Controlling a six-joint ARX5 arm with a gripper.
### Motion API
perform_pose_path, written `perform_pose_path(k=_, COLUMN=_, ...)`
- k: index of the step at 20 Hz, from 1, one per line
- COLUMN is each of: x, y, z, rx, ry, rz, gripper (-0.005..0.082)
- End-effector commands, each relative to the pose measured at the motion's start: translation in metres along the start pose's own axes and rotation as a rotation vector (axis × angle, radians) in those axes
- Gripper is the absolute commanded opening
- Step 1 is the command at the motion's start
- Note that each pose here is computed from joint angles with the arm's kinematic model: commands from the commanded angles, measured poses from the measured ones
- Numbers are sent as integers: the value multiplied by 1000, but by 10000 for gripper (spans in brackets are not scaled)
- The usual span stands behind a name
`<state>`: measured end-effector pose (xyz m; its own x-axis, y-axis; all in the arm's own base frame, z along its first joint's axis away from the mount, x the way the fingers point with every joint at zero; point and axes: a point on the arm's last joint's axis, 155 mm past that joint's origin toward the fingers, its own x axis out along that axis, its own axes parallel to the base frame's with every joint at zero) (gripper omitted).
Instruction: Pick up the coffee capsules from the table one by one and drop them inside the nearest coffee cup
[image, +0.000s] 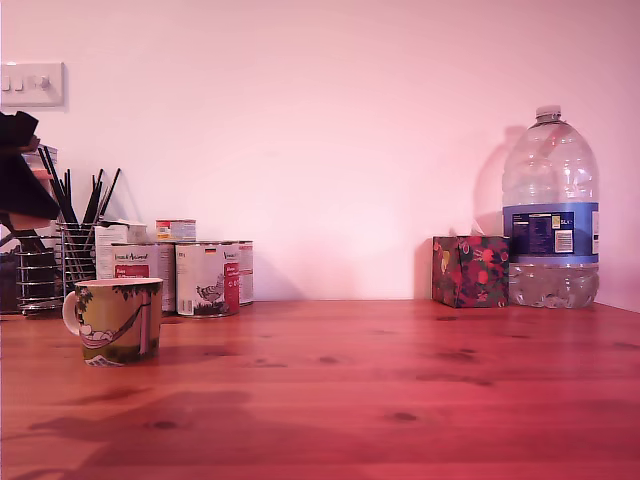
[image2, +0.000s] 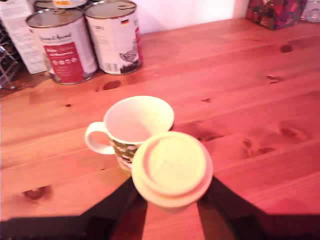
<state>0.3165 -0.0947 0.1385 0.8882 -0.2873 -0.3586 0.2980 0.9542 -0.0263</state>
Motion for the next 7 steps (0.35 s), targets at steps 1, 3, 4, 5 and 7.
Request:
perform_pose_path(k=1, x=1, y=0, z=-7, rx=11, ry=10, rz=0, gripper=93)
perform_pose_path(k=3, x=1, y=0, z=-6, rx=11, ry=8, rz=0, gripper=93)
perform_pose_path(k=4, x=1, y=0, z=-5, rx=11, ry=7, rz=0, gripper=93)
perform_pose_path(k=5, x=1, y=0, z=-4, rx=11, ry=5, rz=1, gripper=93)
perform_pose_path(k=7, x=1, y=1, z=-4, rx=11, ry=8, rz=2, gripper=93)
